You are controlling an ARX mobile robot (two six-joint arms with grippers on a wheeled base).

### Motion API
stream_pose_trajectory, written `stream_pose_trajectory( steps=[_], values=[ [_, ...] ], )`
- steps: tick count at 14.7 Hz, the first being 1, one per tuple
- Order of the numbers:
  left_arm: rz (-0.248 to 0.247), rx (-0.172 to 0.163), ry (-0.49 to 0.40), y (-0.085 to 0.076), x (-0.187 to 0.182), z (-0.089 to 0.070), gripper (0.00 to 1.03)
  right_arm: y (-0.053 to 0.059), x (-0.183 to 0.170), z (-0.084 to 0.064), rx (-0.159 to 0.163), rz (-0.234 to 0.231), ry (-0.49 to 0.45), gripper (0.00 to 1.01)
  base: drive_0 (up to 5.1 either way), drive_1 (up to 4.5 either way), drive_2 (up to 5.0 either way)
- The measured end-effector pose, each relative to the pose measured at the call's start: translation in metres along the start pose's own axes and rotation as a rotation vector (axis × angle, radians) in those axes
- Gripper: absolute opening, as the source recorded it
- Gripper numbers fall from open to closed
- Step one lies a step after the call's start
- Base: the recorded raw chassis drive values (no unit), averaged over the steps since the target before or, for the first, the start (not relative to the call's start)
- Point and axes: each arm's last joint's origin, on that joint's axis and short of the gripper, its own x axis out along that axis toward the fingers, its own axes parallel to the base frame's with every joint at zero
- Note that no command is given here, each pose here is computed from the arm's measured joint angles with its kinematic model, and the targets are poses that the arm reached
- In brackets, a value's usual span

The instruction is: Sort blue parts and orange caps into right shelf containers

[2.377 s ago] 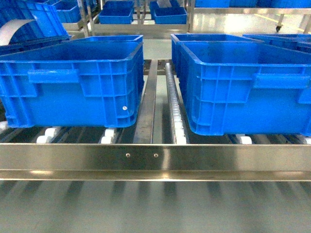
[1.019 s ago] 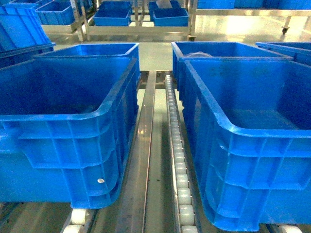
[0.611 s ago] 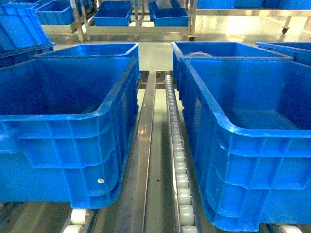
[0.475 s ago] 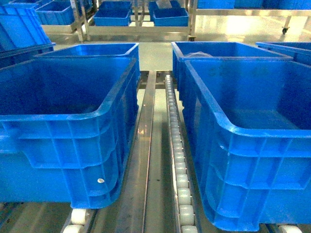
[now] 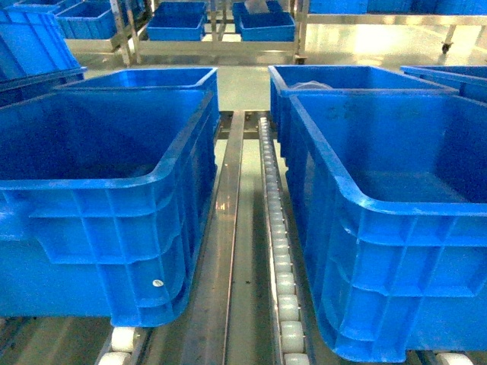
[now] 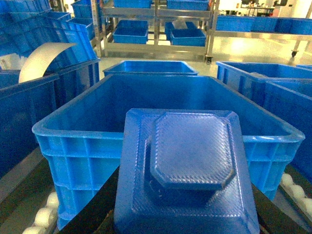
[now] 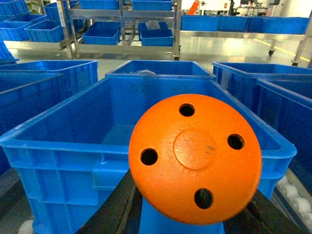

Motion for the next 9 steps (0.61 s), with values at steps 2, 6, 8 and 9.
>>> stream_pose_trajectory(
  steps=[2, 6, 8, 9],
  values=[
    [0.000, 0.000, 0.000, 0.000, 0.000, 0.000, 0.43, 0.000, 0.000, 0.000, 0.000, 0.000, 0.000, 0.40, 0.0, 0.00, 0.0],
    [0.000, 0.000, 0.000, 0.000, 0.000, 0.000, 0.43, 0.000, 0.000, 0.000, 0.000, 0.000, 0.000, 0.40, 0.0, 0.00, 0.0],
    [-0.069, -0.052, -0.106, 0.000, 0.001, 0.011, 0.43, 0.002, 0.001, 0.010, -0.043, -0.075, -0.098, 0.40, 0.0, 0.00, 0.0],
    [-0.096, -0.081, -0.153, -0.002, 0.006, 0.017, 0.43, 0.004, 0.005, 0.014, -0.071, -0.086, -0.117, 0.40, 0.0, 0.00, 0.0]
  ],
)
